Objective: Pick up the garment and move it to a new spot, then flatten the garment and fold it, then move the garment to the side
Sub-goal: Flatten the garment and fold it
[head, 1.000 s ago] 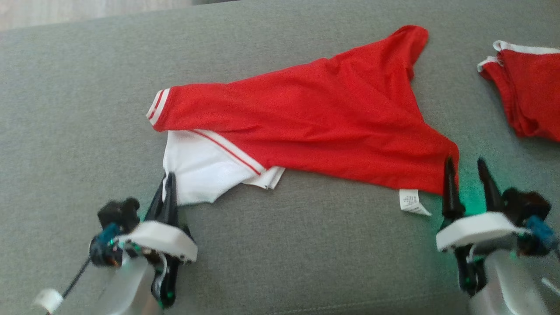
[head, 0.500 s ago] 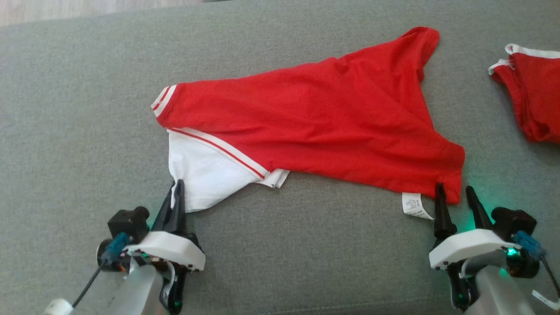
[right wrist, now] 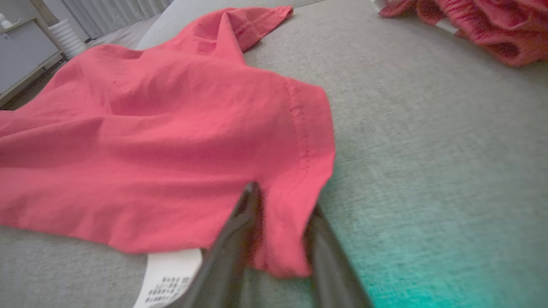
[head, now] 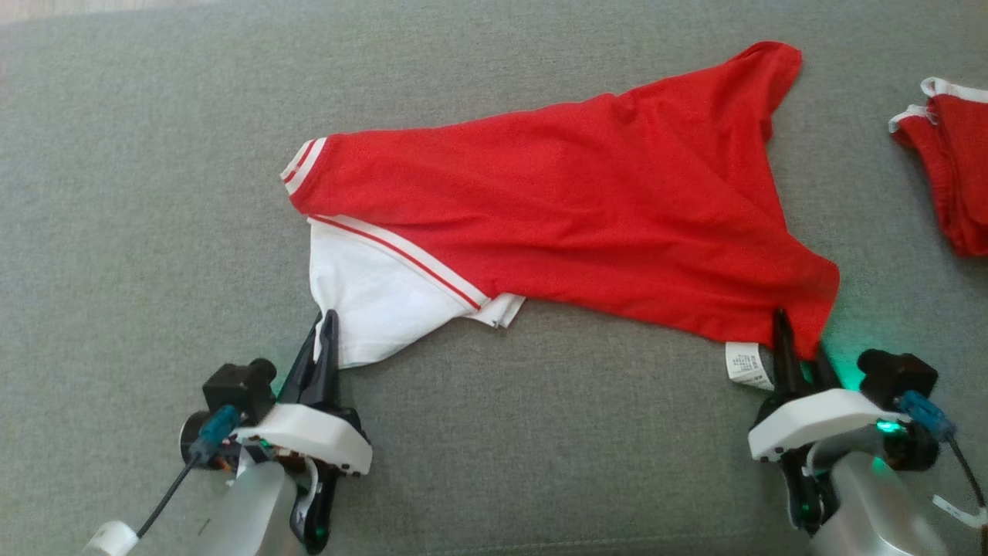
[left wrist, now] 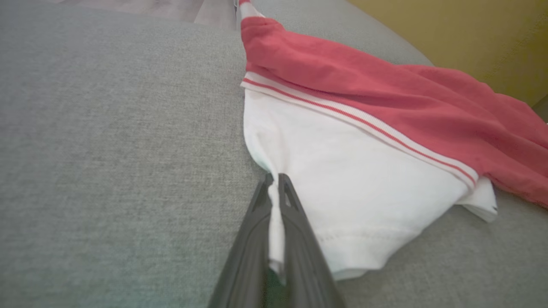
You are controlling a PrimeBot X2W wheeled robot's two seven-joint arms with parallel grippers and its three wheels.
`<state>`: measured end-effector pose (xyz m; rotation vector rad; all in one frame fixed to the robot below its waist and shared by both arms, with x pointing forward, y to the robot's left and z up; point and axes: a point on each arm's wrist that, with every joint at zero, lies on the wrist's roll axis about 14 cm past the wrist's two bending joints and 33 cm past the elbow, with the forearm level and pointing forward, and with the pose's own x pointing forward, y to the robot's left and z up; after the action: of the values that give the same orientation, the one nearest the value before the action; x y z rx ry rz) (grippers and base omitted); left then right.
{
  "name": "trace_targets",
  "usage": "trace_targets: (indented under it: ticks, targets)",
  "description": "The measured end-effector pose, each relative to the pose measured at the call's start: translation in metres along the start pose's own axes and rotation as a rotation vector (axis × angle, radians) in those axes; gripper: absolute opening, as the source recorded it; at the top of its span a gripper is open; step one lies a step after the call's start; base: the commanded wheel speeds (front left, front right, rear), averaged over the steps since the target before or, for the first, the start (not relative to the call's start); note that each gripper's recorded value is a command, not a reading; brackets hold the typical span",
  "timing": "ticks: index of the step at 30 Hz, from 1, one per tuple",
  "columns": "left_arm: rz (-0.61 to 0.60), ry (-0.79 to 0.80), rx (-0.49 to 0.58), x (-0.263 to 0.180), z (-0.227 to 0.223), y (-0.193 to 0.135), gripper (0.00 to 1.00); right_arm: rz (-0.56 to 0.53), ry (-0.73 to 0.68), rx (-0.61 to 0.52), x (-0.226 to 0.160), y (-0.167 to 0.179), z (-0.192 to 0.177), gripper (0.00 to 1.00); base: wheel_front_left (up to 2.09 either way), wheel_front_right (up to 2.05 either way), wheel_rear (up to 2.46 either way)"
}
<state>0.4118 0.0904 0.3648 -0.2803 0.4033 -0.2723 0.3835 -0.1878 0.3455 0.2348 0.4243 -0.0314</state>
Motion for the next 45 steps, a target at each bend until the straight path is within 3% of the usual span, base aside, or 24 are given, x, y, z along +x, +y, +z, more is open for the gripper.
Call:
trace_targets:
  ticks: [6,10,17,23,29,35,41,45]
  targets:
    - [-0.003,-0.011,0.001,0.0,0.003,0.0,0.0,0.013,-0.003,0.041,0.006,0.007,0.001,0.0,0.0,0.0,0.0]
    - [-0.022,-0.112,-0.018,0.0,0.036,-0.005,0.0,0.039,-0.084,0.085,0.008,0.018,0.03,0.0,0.0,0.0,0.0]
    - [-0.129,-0.46,0.052,-0.014,0.167,-0.032,0.0,0.182,-0.472,0.095,-0.01,0.062,0.161,0.0,0.0,0.0,0.0]
    - [-0.215,-0.824,0.188,-0.076,0.31,-0.063,0.0,0.339,-0.879,0.013,-0.077,0.092,0.308,0.0,0.0,0.0,0.0]
    - [-0.219,-1.008,0.311,-0.126,0.386,-0.082,0.0,0.446,-1.033,-0.068,-0.117,0.118,0.369,0.0,0.0,0.0,0.0]
    - [-0.134,-1.048,0.429,-0.134,0.434,-0.08,0.0,0.495,-0.982,-0.134,-0.101,0.144,0.398,0.0,0.0,0.0,0.0]
    - [-0.041,-0.924,0.459,-0.075,0.432,-0.047,0.0,0.466,-0.816,-0.203,-0.03,0.156,0.385,0.0,0.0,0.0,0.0]
    - [0.023,-0.843,0.474,-0.031,0.414,-0.016,0.0,0.427,-0.783,-0.235,0.014,0.159,0.385,0.0,0.0,0.0,0.0]
